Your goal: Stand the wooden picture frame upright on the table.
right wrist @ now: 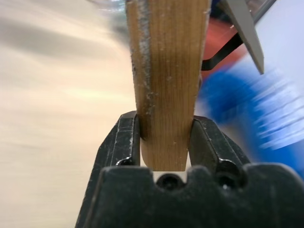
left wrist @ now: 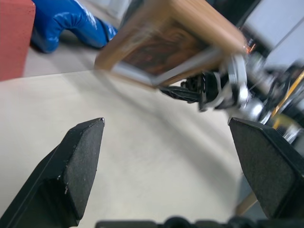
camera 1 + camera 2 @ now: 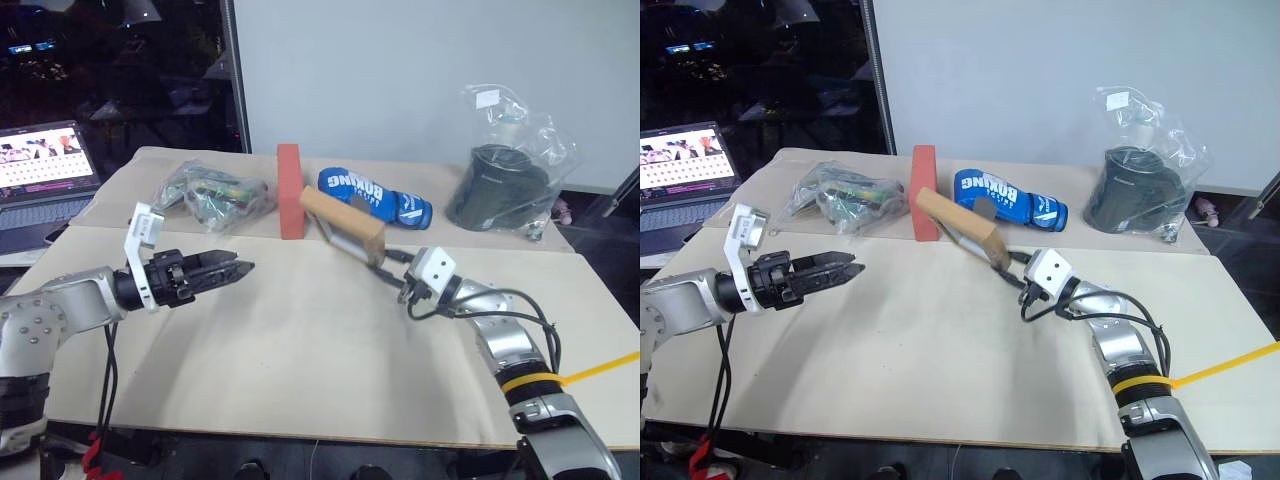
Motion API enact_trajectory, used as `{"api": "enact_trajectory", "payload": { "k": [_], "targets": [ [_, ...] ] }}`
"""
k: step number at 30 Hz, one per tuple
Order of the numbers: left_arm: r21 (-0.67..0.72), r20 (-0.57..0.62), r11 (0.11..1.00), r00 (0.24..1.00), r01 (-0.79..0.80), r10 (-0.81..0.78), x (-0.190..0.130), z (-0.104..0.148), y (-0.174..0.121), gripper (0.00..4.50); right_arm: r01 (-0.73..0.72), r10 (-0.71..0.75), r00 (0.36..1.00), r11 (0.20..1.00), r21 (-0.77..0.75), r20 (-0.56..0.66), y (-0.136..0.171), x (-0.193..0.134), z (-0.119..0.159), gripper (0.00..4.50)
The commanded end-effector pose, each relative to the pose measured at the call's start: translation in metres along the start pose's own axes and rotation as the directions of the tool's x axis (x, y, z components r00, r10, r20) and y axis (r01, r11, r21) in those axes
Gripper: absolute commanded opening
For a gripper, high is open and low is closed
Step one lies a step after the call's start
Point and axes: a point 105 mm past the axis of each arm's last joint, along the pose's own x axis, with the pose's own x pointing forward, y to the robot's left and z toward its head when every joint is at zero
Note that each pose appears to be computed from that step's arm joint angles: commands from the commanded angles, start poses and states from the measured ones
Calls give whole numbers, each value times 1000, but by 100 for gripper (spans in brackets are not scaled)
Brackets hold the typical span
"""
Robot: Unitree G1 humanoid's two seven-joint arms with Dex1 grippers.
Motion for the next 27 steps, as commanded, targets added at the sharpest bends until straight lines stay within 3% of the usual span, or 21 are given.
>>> {"api": "enact_trajectory", "payload": {
  "k": [1, 5, 8, 10, 13, 20, 26, 27],
  "targets": [
    [87, 18, 996, 1000, 23, -25, 1, 4, -5, 450, -19, 12, 999, 981, 191, 42, -8, -4, 15, 117],
    [90, 53, 996, 998, 27, -32, 1, 7, -6, 450, -19, 37, 998, 946, 323, -49, -3, -8, -7, 117],
    [124, -4, 992, 1000, -5, 5, 0, 0, 1, 450, -9, 69, 986, 932, 362, -152, 4, -12, -32, 117],
    [208, -43, 978, 999, -10, 20, 0, -5, 5, 450, -13, 82, 985, 911, 412, -150, 7, -11, -38, 117],
    [234, 14, 972, 1000, -18, 15, 1, 6, 10, 450, -36, 124, 981, 873, 487, -150, 17, -12, -45, 117],
    [245, 41, 969, 999, -12, 2, 8, 4, 12, 450, -80, 179, 978, 801, 593, -110, 33, -14, -40, 117],
    [237, 28, 971, 999, 11, -18, 13, 0, 9, 450, -53, 138, 981, 863, 502, -134, 31, -14, -36, 117],
    [243, 24, 970, 999, 14, -20, 13, -1, 10, 450, -58, 136, 983, 872, 487, -126, 30, -14, -33, 167]
  ]
}}
